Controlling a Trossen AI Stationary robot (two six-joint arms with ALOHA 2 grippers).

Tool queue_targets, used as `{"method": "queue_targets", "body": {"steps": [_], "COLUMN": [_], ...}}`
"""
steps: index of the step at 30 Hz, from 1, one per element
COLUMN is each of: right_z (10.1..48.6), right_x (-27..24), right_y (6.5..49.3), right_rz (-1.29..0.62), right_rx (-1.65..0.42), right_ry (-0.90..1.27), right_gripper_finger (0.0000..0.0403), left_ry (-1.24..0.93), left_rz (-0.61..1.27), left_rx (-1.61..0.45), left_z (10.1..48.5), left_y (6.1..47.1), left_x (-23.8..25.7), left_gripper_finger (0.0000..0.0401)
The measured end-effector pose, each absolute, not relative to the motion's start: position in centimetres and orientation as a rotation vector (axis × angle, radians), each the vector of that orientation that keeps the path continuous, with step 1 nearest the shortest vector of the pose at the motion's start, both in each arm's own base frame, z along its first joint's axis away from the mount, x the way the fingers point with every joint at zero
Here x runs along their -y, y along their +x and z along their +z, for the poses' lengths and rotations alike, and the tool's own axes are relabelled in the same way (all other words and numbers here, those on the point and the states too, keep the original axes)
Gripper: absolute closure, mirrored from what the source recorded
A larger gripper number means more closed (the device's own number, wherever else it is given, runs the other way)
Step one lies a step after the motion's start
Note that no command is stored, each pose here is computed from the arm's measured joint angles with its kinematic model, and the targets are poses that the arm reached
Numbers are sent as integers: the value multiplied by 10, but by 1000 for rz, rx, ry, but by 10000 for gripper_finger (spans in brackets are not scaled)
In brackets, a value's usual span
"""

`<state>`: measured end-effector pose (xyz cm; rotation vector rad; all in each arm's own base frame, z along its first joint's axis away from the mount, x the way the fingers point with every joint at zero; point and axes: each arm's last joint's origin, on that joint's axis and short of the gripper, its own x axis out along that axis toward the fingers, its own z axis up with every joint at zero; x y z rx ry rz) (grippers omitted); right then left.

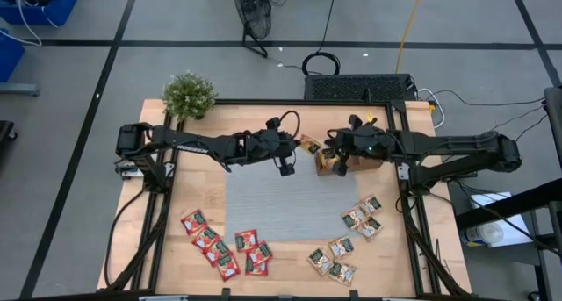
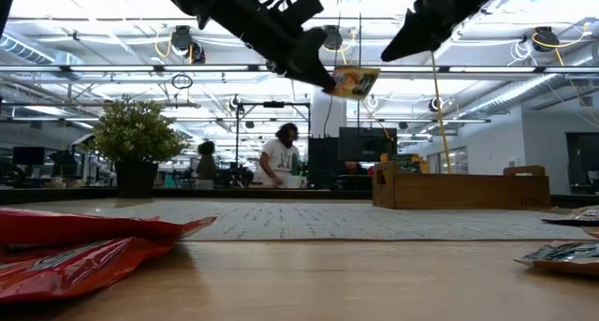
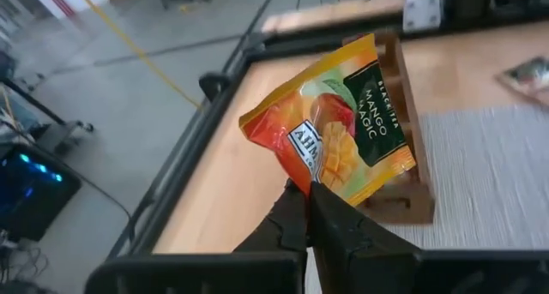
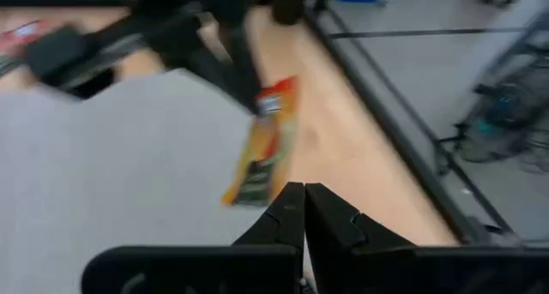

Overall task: Pick & Place Tea
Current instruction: Put the yellow tea bag into the left section of the wooden organizer

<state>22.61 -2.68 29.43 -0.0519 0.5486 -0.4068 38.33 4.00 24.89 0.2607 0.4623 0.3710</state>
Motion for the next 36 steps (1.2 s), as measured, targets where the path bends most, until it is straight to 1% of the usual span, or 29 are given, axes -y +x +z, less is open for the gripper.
{"method": "queue_targets", "body": {"steps": [2,6,10,12,14,17,21,24,26,28,32,34,36], "right_z": [290,278,263,255,242,222,203,200,200,198,194,196,201], "right_x": [28,30,32,32,31,29,26,25,25,26,31,33,33], "right_y": [227,228,223,222,222,222,209,192,187,191,216,227,233], "right_rz": [-458,-497,-591,-599,-566,-475,-408,-363,-340,-310,-297,-299,-303], "right_rx": [-529,-479,-501,-491,-464,-310,28,253,332,318,207,204,236], "right_ry": [-59,-69,-90,-74,-62,-52,-114,-176,-200,-206,-196,-204,-212], "right_gripper_finger": [402,402,403,403,403,403,403,396,382,355,276,234,205], "left_ry": [253,253,261,265,258,225,198,188,187,187,173,170,169], "left_rz": [379,413,482,499,505,446,386,384,381,381,382,382,382], "left_rx": [-398,-304,-247,-223,-189,-111,-59,-63,-66,-61,-57,-58,-58], "left_z": [254,264,270,272,276,282,286,285,285,285,285,285,285], "left_y": [386,388,389,389,389,390,390,390,390,390,390,390,390], "left_x": [-40,-41,-44,-46,-50,-55,-59,-59,-59,-59,-59,-59,-59], "left_gripper_finger": [393,395,394,394,396,395,397,394,395,397,395,397,397]}}
